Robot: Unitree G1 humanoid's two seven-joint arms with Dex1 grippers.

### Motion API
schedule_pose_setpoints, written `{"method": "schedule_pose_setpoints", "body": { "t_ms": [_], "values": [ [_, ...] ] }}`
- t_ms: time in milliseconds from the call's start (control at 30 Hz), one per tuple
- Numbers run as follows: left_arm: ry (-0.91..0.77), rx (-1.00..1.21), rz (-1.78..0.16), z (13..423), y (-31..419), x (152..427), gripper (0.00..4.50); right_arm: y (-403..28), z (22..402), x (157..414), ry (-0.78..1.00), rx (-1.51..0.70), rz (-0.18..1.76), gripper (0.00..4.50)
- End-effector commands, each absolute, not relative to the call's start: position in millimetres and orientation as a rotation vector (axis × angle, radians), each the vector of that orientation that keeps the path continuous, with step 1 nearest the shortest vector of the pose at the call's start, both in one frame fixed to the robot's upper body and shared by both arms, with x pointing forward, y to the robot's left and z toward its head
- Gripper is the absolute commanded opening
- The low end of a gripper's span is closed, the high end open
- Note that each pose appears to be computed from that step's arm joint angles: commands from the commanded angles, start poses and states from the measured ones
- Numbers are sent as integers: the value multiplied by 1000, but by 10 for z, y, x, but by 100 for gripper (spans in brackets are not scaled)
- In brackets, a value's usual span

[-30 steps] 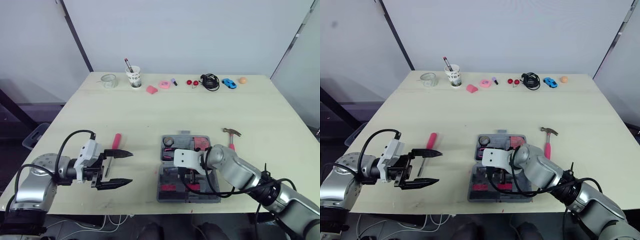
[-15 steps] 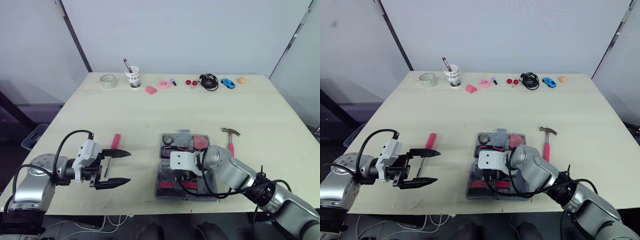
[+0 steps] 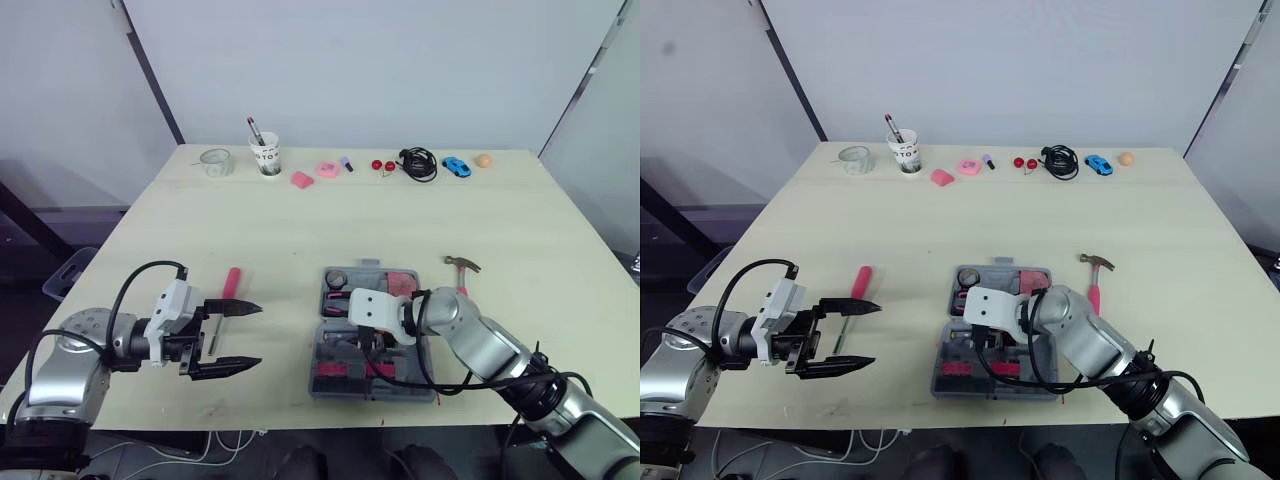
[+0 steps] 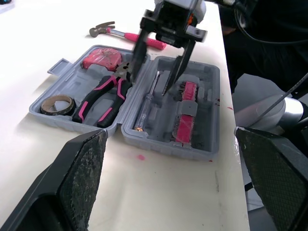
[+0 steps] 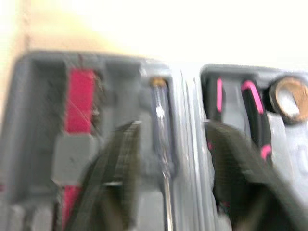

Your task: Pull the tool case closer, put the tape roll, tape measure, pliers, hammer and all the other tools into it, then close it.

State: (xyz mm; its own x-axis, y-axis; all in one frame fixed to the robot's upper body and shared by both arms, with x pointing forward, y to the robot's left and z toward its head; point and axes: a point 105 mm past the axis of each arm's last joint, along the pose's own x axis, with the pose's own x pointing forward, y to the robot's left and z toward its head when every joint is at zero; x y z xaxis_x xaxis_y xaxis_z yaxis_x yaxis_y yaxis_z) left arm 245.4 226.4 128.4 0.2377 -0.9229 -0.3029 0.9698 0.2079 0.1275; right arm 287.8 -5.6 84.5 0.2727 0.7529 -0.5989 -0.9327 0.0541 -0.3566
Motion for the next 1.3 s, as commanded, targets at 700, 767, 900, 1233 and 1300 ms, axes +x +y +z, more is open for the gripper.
{"method": "schedule_pose_setpoints", "body": {
  "t_ms": [700,767,900,1233,1300],
  "values": [
    [147,349,-1325,1356,2246,2404,450,-331,256,2992,508,-699,1190,10],
    [147,348,-1324,1357,2245,2399,450,-333,245,3002,508,-701,1185,10],
    [145,344,-1315,1357,2253,2390,450,-309,328,3015,454,-695,1196,10],
    [101,231,-1149,1332,2293,2418,450,-411,1096,2937,79,-366,1164,10],
    [100,216,-1097,1318,2320,2432,450,-540,1198,2933,11,-318,1117,10]
  ]
}}
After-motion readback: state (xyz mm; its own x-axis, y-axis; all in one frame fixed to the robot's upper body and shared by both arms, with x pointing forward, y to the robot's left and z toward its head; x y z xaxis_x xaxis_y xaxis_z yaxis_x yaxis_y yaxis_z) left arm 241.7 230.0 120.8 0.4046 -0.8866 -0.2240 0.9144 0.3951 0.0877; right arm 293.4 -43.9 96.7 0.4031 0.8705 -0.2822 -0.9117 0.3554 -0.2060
